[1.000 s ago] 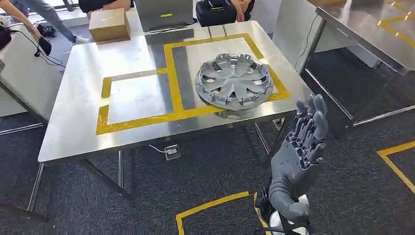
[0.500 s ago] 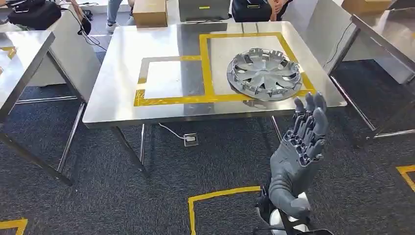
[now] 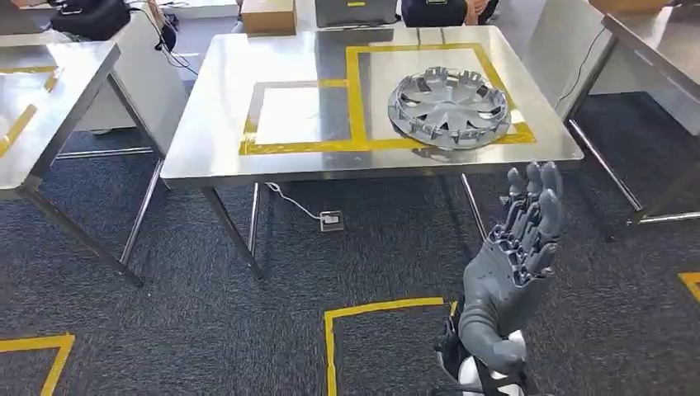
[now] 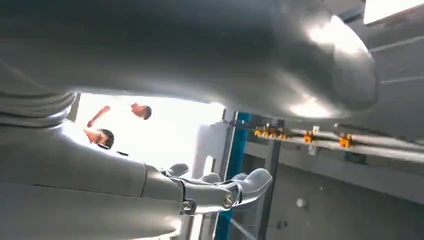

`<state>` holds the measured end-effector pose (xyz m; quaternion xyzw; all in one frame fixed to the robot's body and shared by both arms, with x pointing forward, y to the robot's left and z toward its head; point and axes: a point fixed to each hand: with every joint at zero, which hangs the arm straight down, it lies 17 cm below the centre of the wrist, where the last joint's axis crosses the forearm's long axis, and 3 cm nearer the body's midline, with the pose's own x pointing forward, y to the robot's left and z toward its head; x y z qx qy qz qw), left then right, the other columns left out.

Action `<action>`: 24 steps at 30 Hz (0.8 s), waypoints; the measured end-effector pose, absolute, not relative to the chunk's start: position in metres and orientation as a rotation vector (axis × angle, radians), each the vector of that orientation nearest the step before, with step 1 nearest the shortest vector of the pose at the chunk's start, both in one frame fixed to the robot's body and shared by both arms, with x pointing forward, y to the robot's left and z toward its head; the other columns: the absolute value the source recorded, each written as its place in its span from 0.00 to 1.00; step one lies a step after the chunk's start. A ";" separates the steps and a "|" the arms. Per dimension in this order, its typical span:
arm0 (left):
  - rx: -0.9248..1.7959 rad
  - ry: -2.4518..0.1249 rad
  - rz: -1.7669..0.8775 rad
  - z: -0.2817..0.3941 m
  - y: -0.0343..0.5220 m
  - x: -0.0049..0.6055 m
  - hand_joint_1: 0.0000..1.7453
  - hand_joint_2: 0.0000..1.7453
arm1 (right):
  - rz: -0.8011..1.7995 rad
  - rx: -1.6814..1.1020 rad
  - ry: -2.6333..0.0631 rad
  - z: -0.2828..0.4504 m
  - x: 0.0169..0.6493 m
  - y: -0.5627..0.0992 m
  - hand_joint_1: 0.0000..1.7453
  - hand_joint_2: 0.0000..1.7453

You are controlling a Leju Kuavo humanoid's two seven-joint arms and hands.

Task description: Take the parts from the cabinet and place them on the table.

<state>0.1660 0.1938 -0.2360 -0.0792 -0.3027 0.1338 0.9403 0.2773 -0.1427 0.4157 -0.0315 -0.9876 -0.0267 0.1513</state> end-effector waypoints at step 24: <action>-0.161 -0.632 0.269 -0.234 0.193 0.169 0.00 0.00 | -0.103 -0.103 -2.826 0.416 0.285 -0.146 0.00 0.00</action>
